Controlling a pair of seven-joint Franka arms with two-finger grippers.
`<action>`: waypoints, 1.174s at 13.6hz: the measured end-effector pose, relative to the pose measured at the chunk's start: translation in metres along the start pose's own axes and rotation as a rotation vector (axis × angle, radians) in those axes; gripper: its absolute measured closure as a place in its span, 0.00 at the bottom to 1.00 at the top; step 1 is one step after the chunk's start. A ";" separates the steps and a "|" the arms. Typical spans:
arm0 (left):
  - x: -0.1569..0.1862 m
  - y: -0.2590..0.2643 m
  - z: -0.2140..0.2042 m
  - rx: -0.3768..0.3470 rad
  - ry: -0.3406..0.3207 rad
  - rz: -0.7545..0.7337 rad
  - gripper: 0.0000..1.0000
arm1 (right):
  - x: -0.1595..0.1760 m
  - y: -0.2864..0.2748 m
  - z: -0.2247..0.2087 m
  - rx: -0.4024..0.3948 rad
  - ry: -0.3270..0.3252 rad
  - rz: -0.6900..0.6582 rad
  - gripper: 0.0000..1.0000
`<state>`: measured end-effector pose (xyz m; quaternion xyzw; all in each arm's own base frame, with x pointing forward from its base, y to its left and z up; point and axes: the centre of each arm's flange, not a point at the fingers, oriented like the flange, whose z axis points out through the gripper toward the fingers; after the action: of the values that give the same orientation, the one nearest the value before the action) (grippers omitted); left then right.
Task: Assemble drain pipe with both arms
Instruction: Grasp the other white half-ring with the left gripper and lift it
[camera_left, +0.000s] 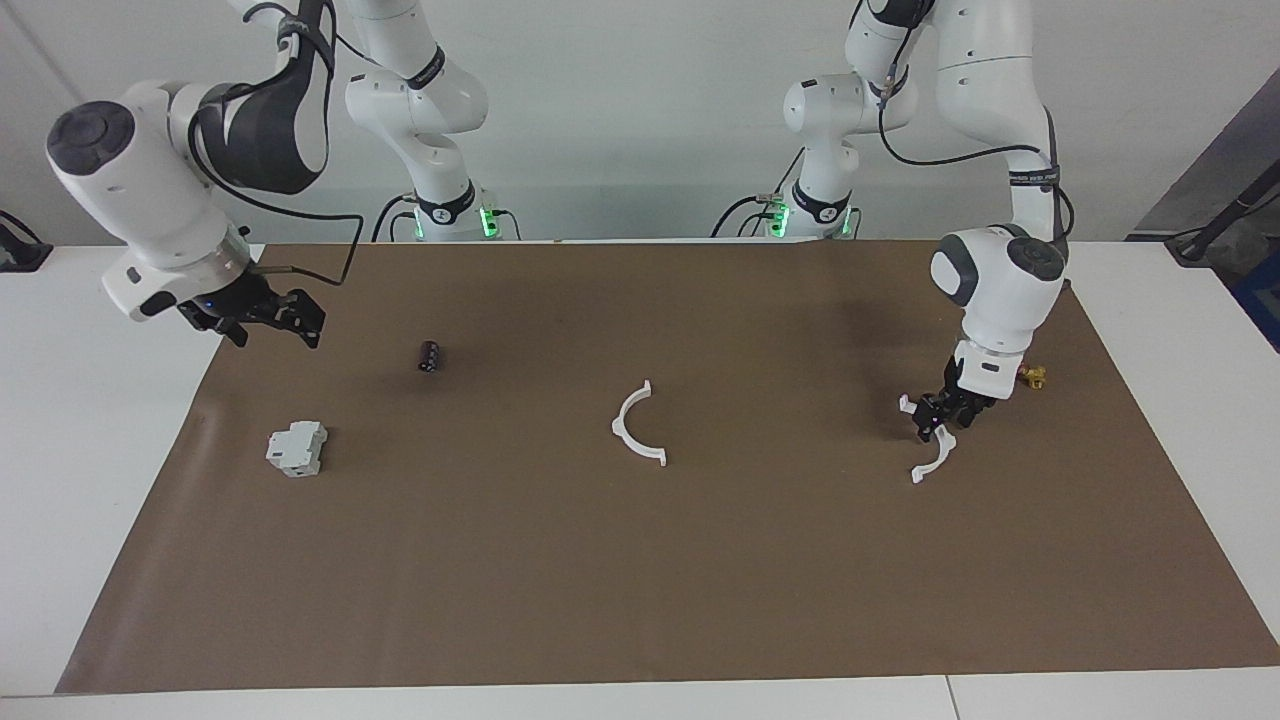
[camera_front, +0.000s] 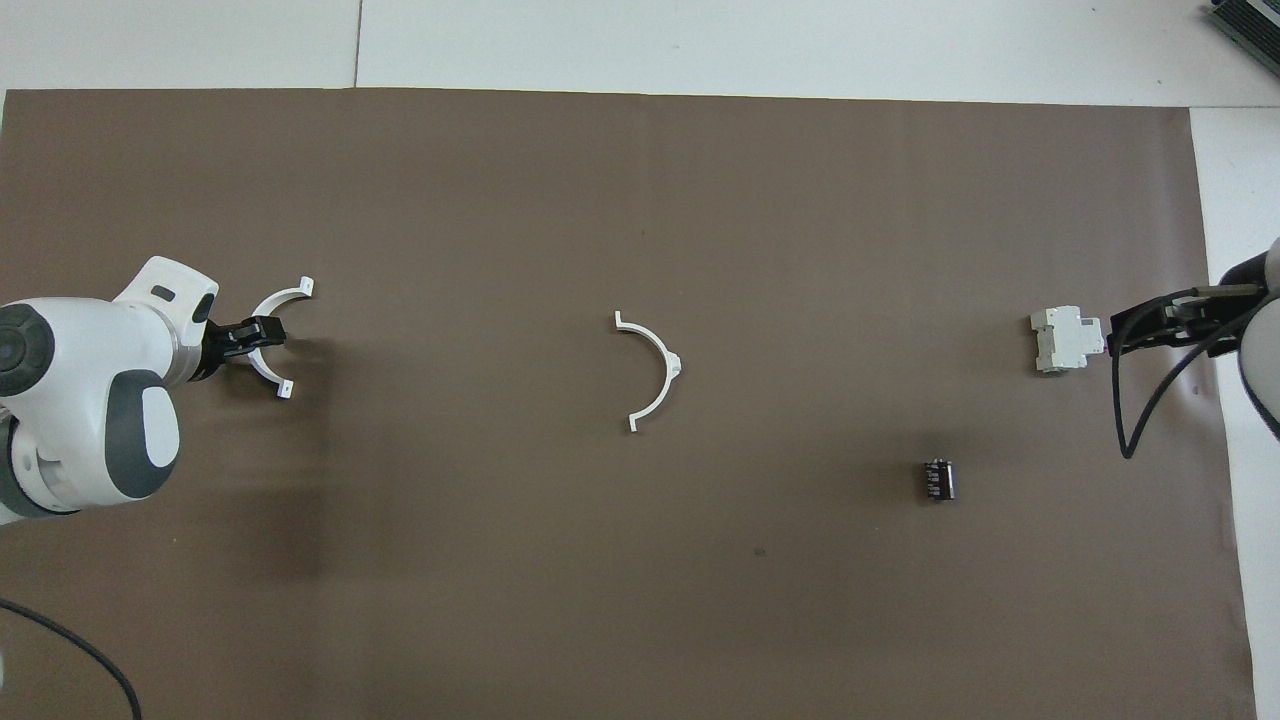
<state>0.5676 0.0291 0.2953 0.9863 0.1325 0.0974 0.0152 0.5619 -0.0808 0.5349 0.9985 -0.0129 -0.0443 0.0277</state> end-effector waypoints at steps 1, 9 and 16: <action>0.000 0.000 0.000 0.000 0.001 0.000 0.44 | -0.008 -0.002 -0.018 -0.006 0.008 -0.006 0.00; 0.005 0.037 -0.014 -0.009 -0.029 -0.014 0.83 | -0.047 -0.008 -0.093 -0.007 0.066 -0.014 0.00; -0.049 0.218 -0.053 -0.012 -0.061 -0.150 0.83 | -0.045 -0.039 -0.091 -0.011 0.064 -0.070 0.00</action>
<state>0.5667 -0.1937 0.3502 0.9759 0.2051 0.0667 0.0326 0.5266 -0.0361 0.6272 0.9991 0.0233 -0.0133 0.0318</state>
